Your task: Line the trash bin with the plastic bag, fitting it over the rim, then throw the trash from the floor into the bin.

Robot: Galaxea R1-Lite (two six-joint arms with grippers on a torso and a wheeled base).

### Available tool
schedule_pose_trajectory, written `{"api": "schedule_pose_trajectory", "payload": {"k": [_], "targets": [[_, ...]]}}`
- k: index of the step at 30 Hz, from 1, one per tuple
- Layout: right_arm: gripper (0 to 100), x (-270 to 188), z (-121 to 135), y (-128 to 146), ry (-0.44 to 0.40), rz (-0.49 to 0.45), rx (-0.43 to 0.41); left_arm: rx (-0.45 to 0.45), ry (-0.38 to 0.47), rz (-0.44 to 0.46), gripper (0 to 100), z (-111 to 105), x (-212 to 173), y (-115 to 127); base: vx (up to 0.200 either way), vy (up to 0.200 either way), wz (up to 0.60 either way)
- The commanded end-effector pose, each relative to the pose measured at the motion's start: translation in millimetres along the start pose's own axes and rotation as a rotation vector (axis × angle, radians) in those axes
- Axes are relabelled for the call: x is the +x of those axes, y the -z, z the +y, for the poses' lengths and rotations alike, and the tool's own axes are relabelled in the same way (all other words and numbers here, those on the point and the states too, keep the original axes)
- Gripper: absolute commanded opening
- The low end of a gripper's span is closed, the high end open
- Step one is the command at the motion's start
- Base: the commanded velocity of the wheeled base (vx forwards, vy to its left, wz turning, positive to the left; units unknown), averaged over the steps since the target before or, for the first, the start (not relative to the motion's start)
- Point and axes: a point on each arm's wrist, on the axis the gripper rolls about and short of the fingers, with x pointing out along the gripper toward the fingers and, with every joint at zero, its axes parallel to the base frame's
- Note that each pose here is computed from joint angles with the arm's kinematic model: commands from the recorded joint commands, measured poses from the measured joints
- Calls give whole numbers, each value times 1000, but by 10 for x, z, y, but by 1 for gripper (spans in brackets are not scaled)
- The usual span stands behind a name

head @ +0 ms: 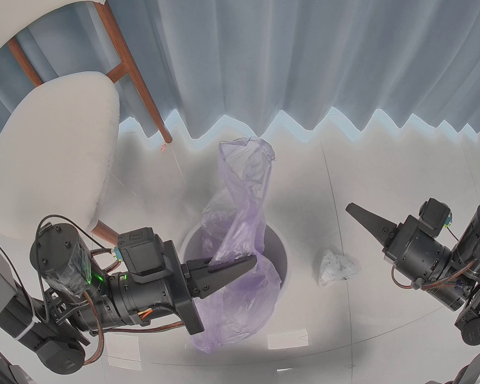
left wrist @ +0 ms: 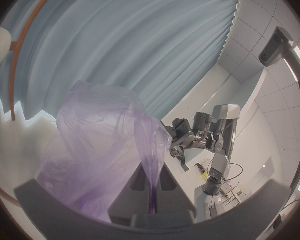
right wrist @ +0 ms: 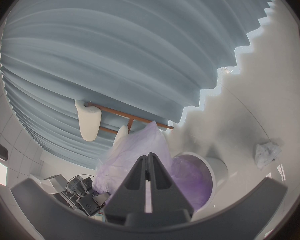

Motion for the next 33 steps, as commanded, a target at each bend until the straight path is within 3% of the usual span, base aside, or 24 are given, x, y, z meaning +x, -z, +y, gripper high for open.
{"api": "schedule_pose_trajectory", "payload": {"k": [1,7,11,12,18,23,33], "targets": [[0,44,16,69,2,39,8,5,8,14,0,-47,-4,36,0,0,0],[0,116,1,120,27,83,10,124,-85,88,0,74,18,263,0,0,0],[0,197,-52,197,41,107,5,148,-83,154,0,30,-86,391,0,0,0],[100,220,-65,207,47,108,1,143,-85,165,0,23,-108,411,0,0,0],[100,262,-50,254,59,122,-12,120,-80,212,0,-17,-177,502,0,0,0],[100,398,-77,412,142,243,83,103,-56,249,0,-58,-198,579,0,0,0],[100,684,-152,411,150,217,126,103,-58,255,0,-40,-176,603,0,0,0]]}}
